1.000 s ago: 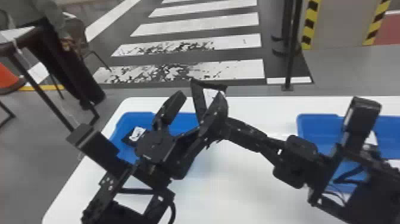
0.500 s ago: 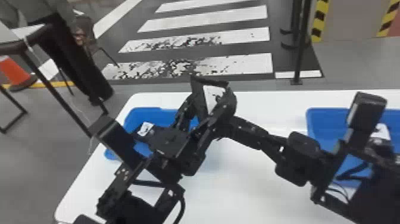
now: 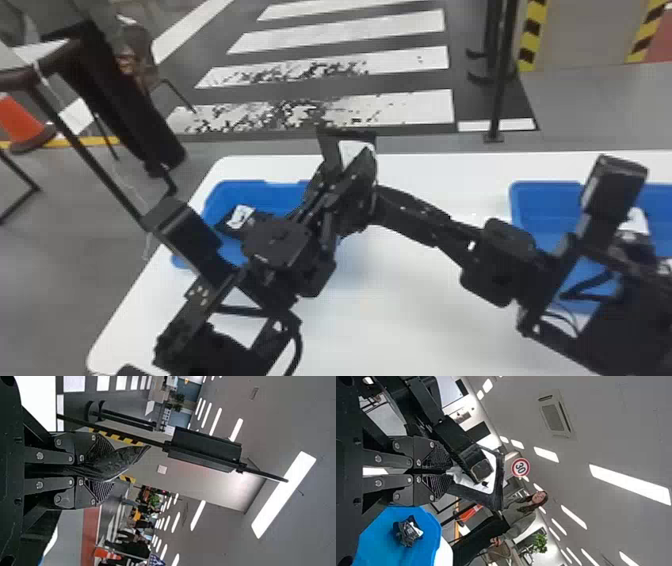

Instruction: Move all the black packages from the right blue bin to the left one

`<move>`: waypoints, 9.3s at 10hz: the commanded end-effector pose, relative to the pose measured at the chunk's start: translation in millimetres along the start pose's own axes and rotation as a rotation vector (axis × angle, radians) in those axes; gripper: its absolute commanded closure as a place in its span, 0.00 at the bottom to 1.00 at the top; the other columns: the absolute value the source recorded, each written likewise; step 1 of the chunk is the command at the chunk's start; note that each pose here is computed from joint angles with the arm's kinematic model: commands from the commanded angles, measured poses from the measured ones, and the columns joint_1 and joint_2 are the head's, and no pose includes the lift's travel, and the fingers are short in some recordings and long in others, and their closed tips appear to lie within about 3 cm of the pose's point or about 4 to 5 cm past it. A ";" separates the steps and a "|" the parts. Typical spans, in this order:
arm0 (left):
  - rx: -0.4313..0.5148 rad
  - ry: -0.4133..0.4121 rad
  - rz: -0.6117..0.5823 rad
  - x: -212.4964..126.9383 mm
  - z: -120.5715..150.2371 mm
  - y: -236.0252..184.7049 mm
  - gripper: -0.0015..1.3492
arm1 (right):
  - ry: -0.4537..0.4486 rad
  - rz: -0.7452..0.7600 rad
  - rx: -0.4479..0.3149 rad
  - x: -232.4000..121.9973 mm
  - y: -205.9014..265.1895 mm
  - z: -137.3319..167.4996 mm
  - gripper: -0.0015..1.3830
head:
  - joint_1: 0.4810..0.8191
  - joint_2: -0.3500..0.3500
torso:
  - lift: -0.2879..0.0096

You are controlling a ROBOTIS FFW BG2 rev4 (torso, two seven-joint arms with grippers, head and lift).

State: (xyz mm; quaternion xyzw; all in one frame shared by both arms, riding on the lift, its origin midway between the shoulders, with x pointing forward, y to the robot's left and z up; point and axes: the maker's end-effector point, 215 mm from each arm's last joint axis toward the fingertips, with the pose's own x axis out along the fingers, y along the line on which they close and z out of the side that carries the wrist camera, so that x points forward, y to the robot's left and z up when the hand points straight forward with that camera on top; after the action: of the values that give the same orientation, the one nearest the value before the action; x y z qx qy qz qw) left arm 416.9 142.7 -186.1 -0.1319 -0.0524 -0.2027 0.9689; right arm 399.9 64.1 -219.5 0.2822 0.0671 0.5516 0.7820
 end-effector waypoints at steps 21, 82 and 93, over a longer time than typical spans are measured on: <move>0.103 -0.055 0.212 -8.0 -74.6 87.8 0.17 | 0.275 -1.203 -0.278 -291.8 -260.5 32.7 0.11 | 0.63 0.43 | 0.38; 0.372 -0.214 0.320 -16.0 35.1 111.0 0.12 | 0.331 -1.051 -0.523 -270.4 -189.4 127.5 0.08 | 0.48 0.63 | 0.38; 0.323 -0.111 0.269 -6.8 -6.6 91.1 0.13 | 0.712 -1.304 -0.058 -350.6 -255.2 6.8 0.07 | 0.63 0.34 | 0.38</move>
State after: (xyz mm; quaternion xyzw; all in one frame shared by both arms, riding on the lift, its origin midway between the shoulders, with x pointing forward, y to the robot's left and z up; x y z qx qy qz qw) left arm 448.0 224.4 -214.8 0.0075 -0.1197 -0.0524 0.9914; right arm 471.6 -315.3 -416.8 -0.0301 0.4565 0.0323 0.8886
